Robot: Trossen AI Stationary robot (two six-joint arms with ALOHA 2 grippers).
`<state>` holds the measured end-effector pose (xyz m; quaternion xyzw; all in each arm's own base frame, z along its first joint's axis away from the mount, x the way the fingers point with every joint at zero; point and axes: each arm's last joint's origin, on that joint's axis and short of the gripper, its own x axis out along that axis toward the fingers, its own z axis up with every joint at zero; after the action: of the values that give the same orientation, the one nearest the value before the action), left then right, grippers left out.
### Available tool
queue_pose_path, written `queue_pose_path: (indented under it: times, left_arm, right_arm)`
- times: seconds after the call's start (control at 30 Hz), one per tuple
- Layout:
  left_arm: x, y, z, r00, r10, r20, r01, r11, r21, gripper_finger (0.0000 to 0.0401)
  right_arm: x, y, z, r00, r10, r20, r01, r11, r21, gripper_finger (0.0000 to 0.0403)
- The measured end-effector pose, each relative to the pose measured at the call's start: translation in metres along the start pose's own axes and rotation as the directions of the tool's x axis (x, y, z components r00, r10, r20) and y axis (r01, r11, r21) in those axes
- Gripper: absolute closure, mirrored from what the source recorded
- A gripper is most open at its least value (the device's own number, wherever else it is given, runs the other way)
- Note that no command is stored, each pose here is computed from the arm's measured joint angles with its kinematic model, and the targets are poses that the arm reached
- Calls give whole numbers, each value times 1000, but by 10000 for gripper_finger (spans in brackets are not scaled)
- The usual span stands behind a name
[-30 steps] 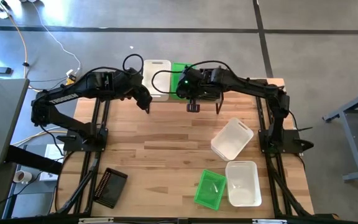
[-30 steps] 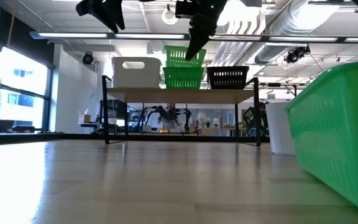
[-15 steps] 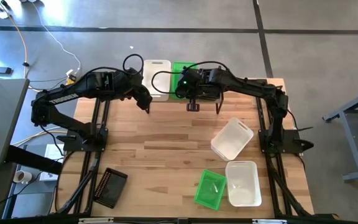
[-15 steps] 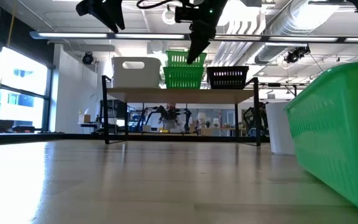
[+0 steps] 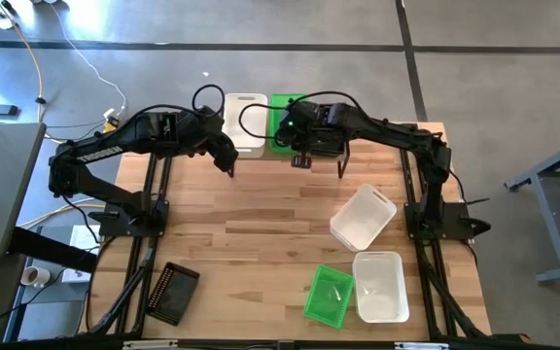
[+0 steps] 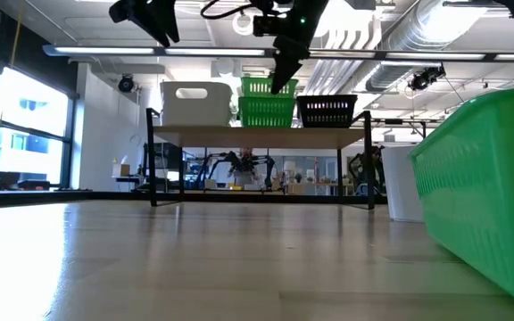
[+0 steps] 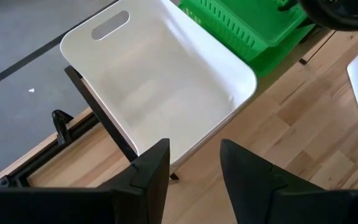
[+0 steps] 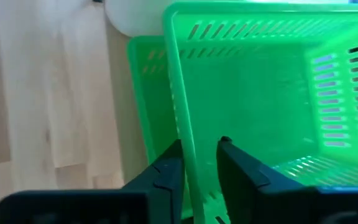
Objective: Stack baskets on shelf by color
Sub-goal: Stack the top green bin on top of the green bin, then stack the bottom white bin on top of the white bin
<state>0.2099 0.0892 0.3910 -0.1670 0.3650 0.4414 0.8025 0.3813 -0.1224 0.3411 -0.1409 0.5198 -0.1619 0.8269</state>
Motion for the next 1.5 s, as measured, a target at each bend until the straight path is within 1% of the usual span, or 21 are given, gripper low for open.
queue_pose_path:
  times: [0.13,0.37,0.47,0.6,0.7,0.8,0.9,0.97,1.07,1.27,1.43,1.5]
  left_arm:
    - [0,0,0,1000,0,0,0,1000,0,270]
    - [0,0,0,1000,-4,-2,4,1000,0,270]
    - [0,0,0,1000,-4,-2,4,1000,1,270]
    - [0,0,0,1000,-4,-3,4,1000,1,270]
    - [0,0,0,1000,-7,-5,7,1000,1,270]
    - [0,-1,-1,999,-28,-16,28,1000,4,270]
    - [0,-2,-2,999,-39,-27,41,998,44,270]
    - [-1,-2,-5,998,-34,-50,38,997,66,270]
    - [-3,-4,-10,996,-29,-83,35,996,83,270]
    - [-7,-13,-18,993,-50,-104,64,990,127,270]
    - [3,-24,-40,984,-49,-168,76,985,154,270]
    - [4,-26,-49,982,-54,-181,83,984,157,270]
  right_arm:
    - [-1,2,1,1000,7,7,-7,1000,-2,310]
    - [-6,12,2,1000,25,-2,-25,999,-39,309]
    - [-9,13,4,1000,17,4,-17,999,-42,309]
    - [-22,8,8,1000,-10,19,10,1000,6,309]
    - [-32,5,9,1000,-6,22,4,997,81,309]
    - [-39,5,6,998,69,6,-69,981,179,309]
    - [-41,12,1,983,183,-29,-169,950,263,309]
    - [-43,20,0,973,226,-48,-204,937,283,309]
    - [-48,36,1,965,249,-78,-218,934,283,309]
    - [-61,65,-3,960,222,-170,-164,940,298,309]
    - [-73,88,-8,957,154,-245,-72,946,316,309]
    - [-77,96,-9,955,143,-258,-54,945,322,309]
